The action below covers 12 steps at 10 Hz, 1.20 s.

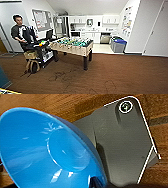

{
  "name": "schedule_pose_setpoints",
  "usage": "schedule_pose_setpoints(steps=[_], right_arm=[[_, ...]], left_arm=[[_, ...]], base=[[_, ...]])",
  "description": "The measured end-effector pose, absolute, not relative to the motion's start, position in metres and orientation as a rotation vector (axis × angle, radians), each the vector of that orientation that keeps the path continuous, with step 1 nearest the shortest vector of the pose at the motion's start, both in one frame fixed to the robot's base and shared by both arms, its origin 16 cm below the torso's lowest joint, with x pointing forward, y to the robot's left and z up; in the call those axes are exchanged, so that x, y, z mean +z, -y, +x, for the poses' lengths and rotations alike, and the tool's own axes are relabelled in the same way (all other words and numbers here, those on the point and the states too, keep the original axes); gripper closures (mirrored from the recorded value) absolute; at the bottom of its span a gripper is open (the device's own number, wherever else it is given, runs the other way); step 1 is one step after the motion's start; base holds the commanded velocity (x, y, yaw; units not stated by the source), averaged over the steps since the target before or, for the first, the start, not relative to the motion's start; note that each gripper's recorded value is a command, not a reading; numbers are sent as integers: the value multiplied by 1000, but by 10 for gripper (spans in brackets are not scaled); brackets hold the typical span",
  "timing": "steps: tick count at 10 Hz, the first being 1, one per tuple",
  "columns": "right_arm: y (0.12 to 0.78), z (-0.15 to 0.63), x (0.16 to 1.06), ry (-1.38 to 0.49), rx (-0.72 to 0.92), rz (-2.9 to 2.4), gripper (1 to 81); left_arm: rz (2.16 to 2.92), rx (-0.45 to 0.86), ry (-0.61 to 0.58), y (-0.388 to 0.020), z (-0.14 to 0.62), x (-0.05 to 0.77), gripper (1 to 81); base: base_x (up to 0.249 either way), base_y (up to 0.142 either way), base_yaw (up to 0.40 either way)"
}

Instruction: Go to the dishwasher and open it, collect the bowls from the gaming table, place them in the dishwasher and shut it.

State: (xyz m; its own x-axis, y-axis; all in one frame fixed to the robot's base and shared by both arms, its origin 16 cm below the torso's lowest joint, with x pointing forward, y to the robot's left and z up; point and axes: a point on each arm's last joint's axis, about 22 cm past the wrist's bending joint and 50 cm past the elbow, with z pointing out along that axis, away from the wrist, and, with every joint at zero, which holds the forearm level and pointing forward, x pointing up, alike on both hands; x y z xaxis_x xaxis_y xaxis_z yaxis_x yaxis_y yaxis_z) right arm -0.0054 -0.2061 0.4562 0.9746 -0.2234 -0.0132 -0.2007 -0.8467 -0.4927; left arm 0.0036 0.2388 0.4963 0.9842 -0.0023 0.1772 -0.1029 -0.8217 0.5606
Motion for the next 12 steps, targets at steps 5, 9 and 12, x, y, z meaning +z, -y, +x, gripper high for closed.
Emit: schedule_pose_setpoints(steps=[5,9,12], right_arm=[[206,-5,456,-300,-61,-2611,811],[203,-5,456,-295,-59,-2609,811],[203,-2,456,-293,-62,-2610,811]], left_arm=[[2528,227,74,-240,5,496,811],[2524,226,69,-239,2,497,811],[2523,229,69,-239,4,497,811]], base=[[0,-44,-311],[0,-58,0],[0,0,0]])
